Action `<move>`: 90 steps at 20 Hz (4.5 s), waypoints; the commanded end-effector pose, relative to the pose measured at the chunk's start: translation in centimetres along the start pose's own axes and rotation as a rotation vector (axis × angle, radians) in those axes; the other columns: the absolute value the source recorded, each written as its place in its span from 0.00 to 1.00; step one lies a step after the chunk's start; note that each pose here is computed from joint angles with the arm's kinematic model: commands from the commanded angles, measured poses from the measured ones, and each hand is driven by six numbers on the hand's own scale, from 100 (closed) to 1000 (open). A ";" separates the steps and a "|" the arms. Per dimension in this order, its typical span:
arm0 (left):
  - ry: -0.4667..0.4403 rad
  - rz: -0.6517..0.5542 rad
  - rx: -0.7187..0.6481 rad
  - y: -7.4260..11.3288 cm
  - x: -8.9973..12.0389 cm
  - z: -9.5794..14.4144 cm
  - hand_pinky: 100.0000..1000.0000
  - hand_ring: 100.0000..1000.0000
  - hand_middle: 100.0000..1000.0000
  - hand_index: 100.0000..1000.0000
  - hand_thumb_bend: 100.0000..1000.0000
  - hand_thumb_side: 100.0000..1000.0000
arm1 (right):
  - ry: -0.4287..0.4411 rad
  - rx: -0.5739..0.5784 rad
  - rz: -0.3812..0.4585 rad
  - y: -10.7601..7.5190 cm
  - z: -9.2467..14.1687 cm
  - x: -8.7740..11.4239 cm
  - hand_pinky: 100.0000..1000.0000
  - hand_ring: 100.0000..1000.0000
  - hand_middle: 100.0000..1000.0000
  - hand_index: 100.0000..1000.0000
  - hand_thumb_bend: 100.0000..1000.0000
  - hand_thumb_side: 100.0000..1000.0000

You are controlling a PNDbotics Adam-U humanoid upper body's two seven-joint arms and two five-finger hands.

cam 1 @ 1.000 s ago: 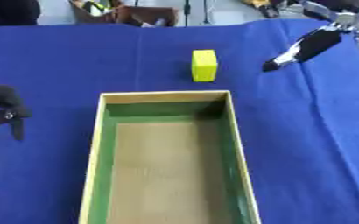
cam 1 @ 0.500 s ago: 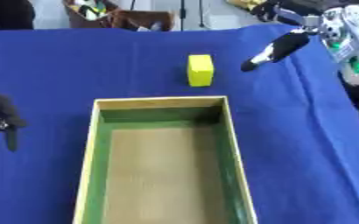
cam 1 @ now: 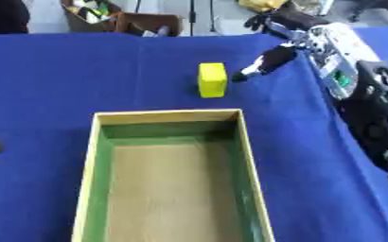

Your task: Pick up objects on the table and place them in the box.

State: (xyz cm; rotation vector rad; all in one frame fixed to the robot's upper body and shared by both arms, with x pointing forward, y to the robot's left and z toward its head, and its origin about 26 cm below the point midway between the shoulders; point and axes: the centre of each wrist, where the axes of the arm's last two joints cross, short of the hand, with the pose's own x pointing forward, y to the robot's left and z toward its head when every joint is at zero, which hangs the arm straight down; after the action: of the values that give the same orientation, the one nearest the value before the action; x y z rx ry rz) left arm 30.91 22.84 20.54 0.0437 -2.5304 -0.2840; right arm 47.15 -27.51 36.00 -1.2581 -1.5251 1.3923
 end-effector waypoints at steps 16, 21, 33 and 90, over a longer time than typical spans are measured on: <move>-0.021 -0.019 -0.034 0.0 0.6 -0.4 0.11 0.39 0.43 0.59 0.00 0.67 | -0.241 0.096 -0.097 -3.8 -0.2 1.9 0.72 0.82 0.82 0.96 0.83 0.16; -0.018 -0.020 -0.042 0.0 0.6 -0.5 0.11 0.39 0.43 0.59 0.00 0.67 | -0.287 0.126 -0.130 -5.1 0.0 2.5 0.70 0.81 0.80 0.94 0.82 0.21; -0.026 -0.011 -0.051 -0.2 0.7 -0.8 0.11 0.39 0.43 0.59 0.00 0.68 | -0.274 0.143 -0.160 -4.6 -0.2 3.9 0.67 0.78 0.78 0.89 0.80 0.21; -0.025 -0.017 -0.081 -0.2 0.8 -1.0 0.12 0.39 0.44 0.58 0.00 0.69 | -0.115 -0.110 -0.311 -3.7 1.5 3.2 0.23 0.37 0.00 0.07 0.00 0.00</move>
State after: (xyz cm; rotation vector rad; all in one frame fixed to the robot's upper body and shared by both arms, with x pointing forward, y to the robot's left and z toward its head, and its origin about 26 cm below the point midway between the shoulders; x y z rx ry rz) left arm 31.06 22.26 21.16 0.0218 -2.5231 -0.3832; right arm 45.32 -24.29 36.75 -0.9208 -1.7496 1.2358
